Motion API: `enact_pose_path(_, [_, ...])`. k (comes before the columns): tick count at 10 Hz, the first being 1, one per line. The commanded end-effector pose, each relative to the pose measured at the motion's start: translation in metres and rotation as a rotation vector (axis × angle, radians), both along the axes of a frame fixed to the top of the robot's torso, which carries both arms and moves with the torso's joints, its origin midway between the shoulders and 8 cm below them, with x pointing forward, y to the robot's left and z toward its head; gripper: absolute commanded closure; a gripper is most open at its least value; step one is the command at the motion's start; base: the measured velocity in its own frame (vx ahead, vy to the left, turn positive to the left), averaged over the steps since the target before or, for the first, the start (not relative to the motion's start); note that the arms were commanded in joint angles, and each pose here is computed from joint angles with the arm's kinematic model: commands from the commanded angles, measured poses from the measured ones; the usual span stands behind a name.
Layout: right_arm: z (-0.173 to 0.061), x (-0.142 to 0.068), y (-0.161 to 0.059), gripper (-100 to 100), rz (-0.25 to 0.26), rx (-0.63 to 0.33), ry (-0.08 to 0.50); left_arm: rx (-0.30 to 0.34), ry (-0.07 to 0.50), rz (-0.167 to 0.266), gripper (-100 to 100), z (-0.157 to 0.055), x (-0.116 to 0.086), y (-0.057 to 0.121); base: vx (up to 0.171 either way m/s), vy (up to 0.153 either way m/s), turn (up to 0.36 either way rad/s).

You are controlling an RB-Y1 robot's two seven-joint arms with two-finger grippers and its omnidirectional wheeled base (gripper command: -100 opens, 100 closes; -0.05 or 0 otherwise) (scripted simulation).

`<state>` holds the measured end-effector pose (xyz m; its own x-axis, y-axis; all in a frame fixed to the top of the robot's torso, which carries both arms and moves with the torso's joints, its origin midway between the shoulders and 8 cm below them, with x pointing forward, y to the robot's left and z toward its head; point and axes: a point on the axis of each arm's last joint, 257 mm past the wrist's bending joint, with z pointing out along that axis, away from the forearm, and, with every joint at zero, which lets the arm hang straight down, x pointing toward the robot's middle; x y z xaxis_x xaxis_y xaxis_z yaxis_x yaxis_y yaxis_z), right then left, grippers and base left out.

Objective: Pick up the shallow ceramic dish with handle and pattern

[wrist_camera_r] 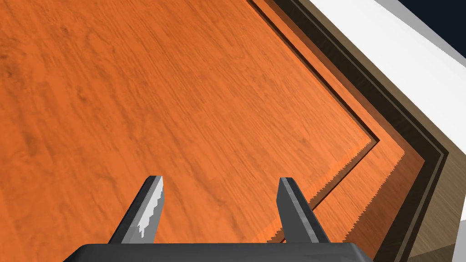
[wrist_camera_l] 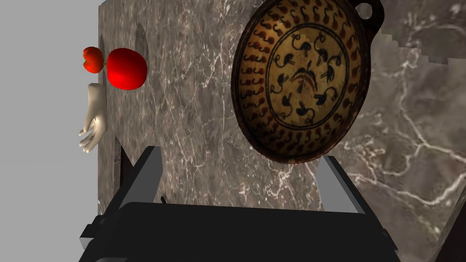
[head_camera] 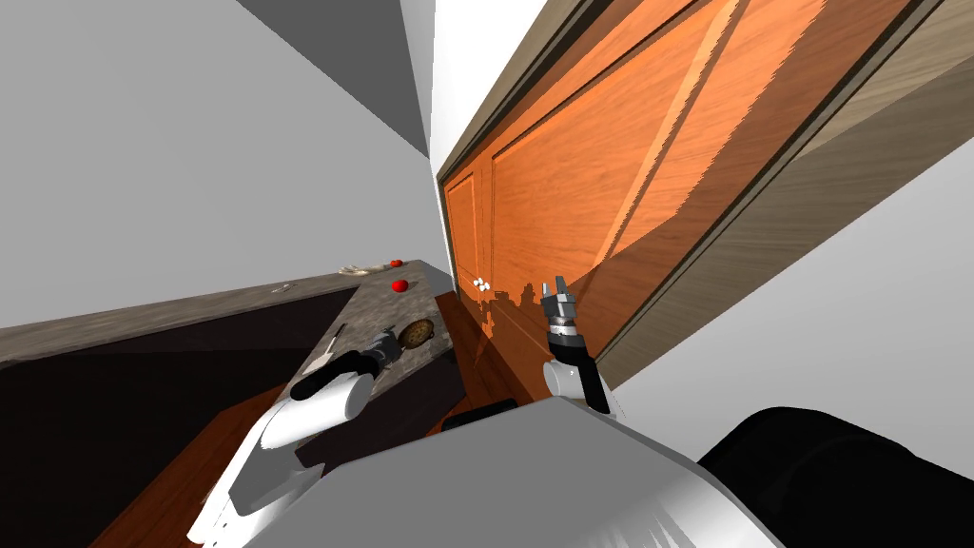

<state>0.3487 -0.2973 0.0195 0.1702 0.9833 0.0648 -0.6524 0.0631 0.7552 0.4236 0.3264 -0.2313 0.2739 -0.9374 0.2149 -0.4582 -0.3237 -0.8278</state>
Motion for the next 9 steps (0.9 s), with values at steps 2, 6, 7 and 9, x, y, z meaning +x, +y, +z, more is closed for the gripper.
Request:
enact_pose_path(2, [0.000, 0.000, 0.000, 0, 0.000, 0.000, 0.000, -0.043, 0.101, -0.014, -100, -0.028, -0.009, -0.011, 0.054, -0.017, -0.074])
enact_pose_path(6, [0.000, 0.000, 0.000, 0, 0.000, 0.000, 0.000, -0.083, 0.242, -0.019, -100, -0.067, -0.030, -0.019, 0.053, -0.005, -0.048])
enact_pose_path(7, [0.000, 0.000, 0.000, 0, 0.000, 0.000, 0.000, -0.089, 0.273, -0.017, -100, -0.077, -0.037, -0.019, 0.026, 0.002, -0.020])
enact_pose_path(9, [0.000, 0.000, 0.000, 0, 0.000, 0.000, 0.000, -0.090, 0.281, -0.015, -100, -0.078, -0.038, -0.019, 0.012, 0.002, -0.007])
